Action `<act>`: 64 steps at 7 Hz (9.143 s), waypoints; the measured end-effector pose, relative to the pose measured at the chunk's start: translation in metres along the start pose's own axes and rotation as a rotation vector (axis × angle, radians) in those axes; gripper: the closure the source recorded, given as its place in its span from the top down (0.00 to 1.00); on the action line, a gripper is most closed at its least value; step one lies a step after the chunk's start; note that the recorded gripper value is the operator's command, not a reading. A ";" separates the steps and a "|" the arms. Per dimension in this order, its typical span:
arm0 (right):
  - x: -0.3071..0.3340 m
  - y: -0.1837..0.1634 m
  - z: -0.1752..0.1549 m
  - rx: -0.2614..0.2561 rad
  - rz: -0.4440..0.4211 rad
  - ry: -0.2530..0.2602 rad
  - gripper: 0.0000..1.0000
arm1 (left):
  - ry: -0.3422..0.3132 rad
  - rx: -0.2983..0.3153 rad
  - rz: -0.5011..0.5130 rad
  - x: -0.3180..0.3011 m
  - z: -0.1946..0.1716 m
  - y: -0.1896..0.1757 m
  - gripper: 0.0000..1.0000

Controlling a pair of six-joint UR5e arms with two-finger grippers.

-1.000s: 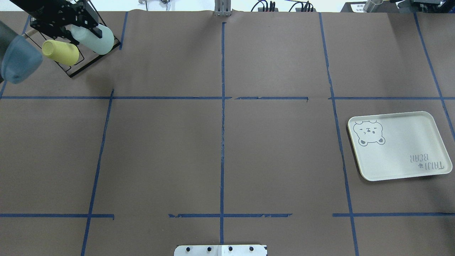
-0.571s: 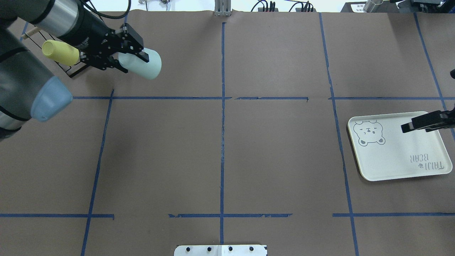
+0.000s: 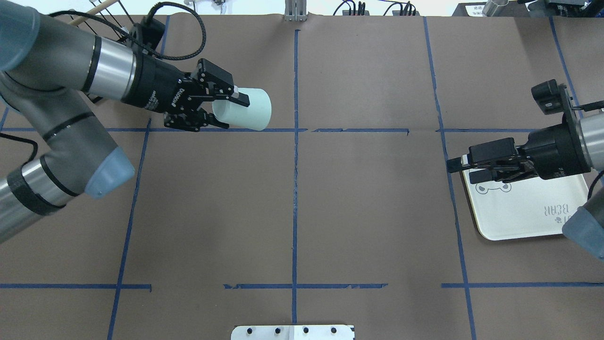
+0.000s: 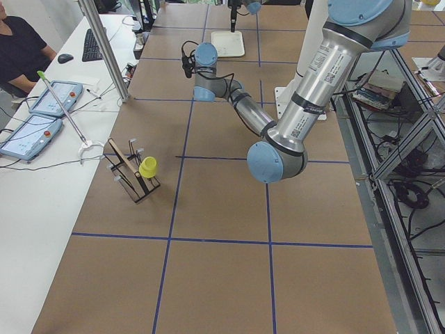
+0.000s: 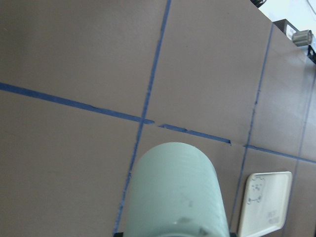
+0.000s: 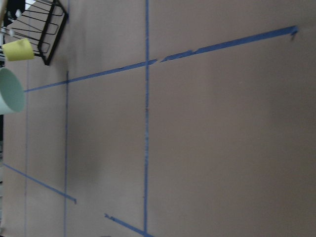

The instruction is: Left arm grabs green cup and hands to right arm on tray

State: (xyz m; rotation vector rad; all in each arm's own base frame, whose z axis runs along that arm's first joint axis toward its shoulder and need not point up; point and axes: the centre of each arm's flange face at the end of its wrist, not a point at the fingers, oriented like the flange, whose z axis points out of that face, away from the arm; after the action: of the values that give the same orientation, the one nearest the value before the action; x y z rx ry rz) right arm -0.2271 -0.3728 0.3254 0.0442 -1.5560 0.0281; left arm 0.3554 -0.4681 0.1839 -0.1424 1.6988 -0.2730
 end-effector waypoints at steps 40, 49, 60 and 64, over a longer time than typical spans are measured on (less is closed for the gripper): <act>0.167 -0.005 -0.067 0.241 -0.078 0.451 0.00 | -0.286 0.301 0.133 -0.090 0.100 0.008 1.00; 0.212 -0.062 -0.022 -0.068 -0.081 0.827 0.75 | -0.926 0.229 0.479 -0.148 -0.023 -0.036 1.00; 0.259 -0.028 -0.227 -0.042 -0.145 0.751 1.00 | -0.895 -0.068 0.622 -0.245 -0.362 -0.103 1.00; 0.264 -0.025 -0.258 -0.151 -0.156 0.766 1.00 | -0.902 -0.105 0.477 -0.347 -0.474 -0.111 1.00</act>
State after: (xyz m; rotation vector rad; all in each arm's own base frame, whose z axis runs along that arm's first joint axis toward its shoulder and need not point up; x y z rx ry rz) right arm 0.0352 -0.3883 0.5853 0.0303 -0.7825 -0.1781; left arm -0.0684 -0.4419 0.6049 0.0649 0.8066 0.2228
